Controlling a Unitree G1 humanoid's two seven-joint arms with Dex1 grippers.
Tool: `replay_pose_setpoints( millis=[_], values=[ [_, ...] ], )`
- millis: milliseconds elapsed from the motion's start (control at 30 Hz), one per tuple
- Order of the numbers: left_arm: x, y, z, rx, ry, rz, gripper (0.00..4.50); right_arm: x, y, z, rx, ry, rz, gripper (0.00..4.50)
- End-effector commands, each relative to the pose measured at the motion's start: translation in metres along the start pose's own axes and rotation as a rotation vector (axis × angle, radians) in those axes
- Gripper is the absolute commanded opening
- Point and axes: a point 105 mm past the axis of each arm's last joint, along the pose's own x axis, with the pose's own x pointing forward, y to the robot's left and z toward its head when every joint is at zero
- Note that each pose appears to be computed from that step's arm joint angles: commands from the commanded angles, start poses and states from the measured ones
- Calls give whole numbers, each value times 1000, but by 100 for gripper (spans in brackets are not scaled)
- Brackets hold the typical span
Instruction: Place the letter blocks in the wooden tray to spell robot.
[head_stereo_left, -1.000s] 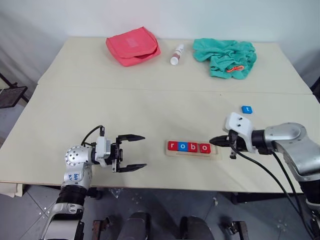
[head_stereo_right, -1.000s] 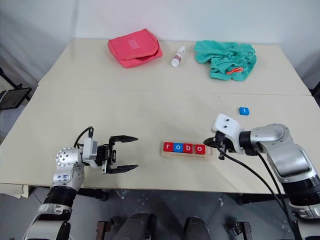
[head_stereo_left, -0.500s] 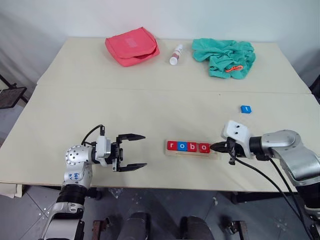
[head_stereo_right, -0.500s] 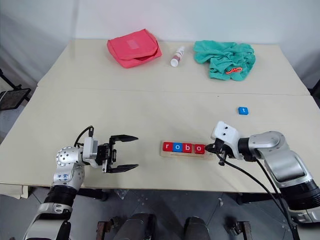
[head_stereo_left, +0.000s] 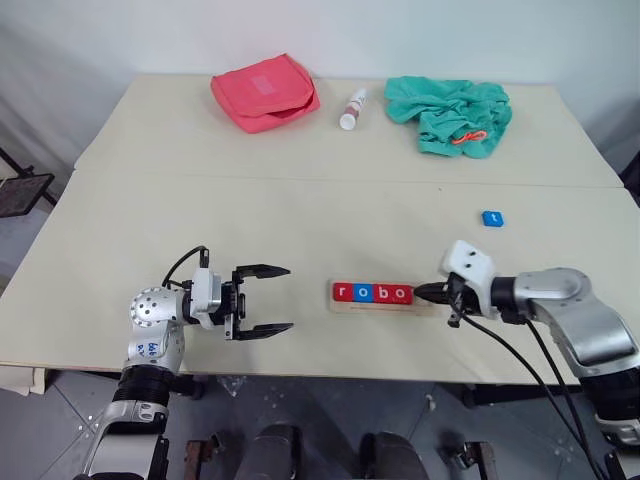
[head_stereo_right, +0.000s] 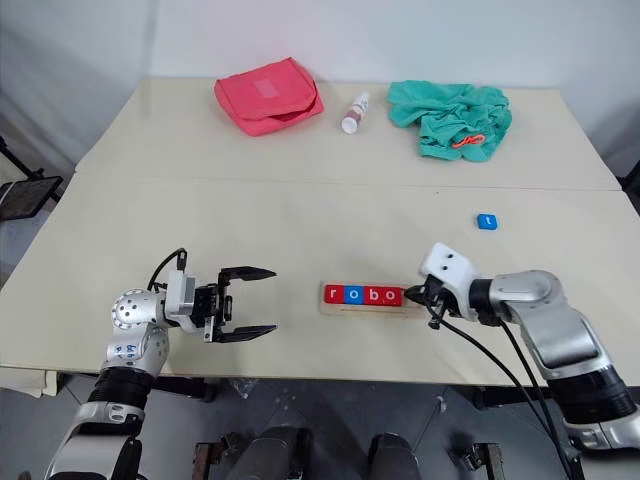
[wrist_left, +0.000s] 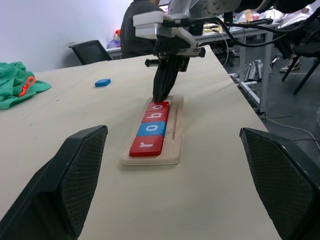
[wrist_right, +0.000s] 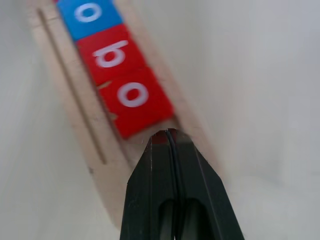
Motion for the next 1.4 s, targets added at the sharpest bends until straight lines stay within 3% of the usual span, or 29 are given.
replay_pose_setpoints(
  millis=[33,133,333,467,533,833,1133,1400],
  values=[
    [-1,4,6,33,-4,-2,450,-24,-15,12,-18,-82,-116,1],
    [-4,4,6,30,-12,10,450,-43,-31,-2,50,-103,-258,52],
    [-13,4,2,13,12,23,450,-81,-48,-30,155,-126,-490,268],
    [-14,5,2,12,16,21,450,-88,-54,-37,218,-144,-573,404],
    [-14,6,2,12,15,18,450,-89,-59,-40,254,-153,-611,446],
    [-12,3,5,16,12,-6,450,-66,-84,-29,380,-228,-665,446],
    [-13,-6,7,15,11,-1,450,-35,-139,-28,436,-217,-770,446],
    [-16,-17,9,7,19,30,450,-4,-156,-22,446,-221,-739,446]
  ],
)
